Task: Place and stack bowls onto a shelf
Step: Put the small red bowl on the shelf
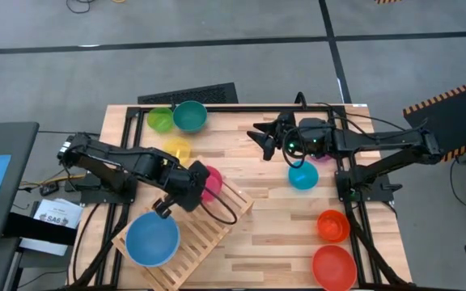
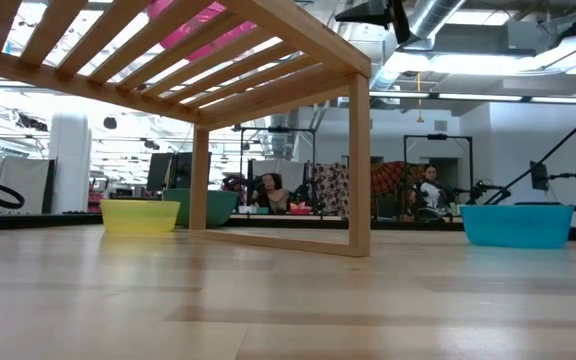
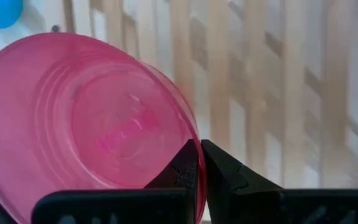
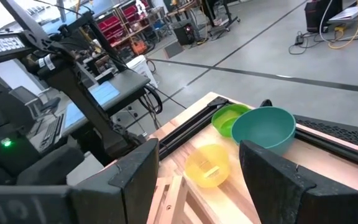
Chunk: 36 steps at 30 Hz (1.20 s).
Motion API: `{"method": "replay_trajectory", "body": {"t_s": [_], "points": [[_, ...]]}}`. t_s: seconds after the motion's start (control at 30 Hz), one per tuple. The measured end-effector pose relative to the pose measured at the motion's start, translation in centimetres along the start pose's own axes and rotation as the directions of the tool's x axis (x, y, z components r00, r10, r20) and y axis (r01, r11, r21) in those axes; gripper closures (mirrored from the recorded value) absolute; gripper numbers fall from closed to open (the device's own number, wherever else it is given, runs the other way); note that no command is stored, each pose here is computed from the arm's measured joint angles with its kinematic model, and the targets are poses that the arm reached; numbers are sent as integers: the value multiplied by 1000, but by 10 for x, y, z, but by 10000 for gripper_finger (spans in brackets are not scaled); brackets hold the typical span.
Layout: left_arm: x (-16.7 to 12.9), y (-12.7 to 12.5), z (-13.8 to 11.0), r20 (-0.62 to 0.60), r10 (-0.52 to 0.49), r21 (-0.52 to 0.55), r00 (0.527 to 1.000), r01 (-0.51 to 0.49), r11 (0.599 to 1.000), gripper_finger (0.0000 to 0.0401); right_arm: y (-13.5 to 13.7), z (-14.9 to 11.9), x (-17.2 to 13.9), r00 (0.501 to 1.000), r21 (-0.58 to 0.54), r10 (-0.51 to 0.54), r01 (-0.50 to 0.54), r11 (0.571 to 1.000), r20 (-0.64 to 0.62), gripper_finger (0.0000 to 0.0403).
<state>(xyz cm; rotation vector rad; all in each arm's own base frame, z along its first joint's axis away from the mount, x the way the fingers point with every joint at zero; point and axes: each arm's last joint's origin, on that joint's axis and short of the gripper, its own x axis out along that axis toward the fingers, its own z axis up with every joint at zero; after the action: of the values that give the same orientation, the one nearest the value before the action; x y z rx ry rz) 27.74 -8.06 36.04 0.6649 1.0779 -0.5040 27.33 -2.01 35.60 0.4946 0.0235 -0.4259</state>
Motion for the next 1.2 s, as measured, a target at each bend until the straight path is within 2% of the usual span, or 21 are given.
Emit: {"method": "replay_trajectory", "body": {"t_s": [0.27, 0.6, 0.73, 0.83, 0.9, 0.97, 1.07, 1.2], "points": [[0, 0, 1, 19, -19, -30, 1000, 19, 999, 389, 0, 0, 0, 1000, 0, 0, 0, 1000, 0, 154], [13, 0, 4, -25, -62, -101, 998, 59, 993, 298, 0, 0, 0, 1000, 0, 0, 0, 1000, 0, 154], [6, 2, 5, -14, -72, -119, 997, 70, 990, 266, 0, 0, 0, 1000, -1, -2, 2, 1000, -2, 154], [-13, 10, 8, 21, -9, -103, 1000, 11, 995, 251, 0, 0, 0, 1000, -1, -2, 2, 1000, -2, 154], [-29, 20, 8, 50, 57, -128, 997, -50, 990, 248, 0, 0, 0, 1000, -1, -2, 2, 1000, -2, 154], [-41, 35, 6, 97, 135, -203, 986, -114, 973, 250, 0, 0, 0, 1000, -1, -2, 2, 1000, -2, 154], [-45, 59, -5, 124, 216, -353, 968, -160, 922, 274, 0, 0, 0, 1000, 0, -1, 1, 1000, 0, 154], [-29, 87, -28, 91, 260, -529, 961, -175, 830, 353, 2, 3, 0, 1000, 13, 14, -14, 1000, 28, 154]]}}
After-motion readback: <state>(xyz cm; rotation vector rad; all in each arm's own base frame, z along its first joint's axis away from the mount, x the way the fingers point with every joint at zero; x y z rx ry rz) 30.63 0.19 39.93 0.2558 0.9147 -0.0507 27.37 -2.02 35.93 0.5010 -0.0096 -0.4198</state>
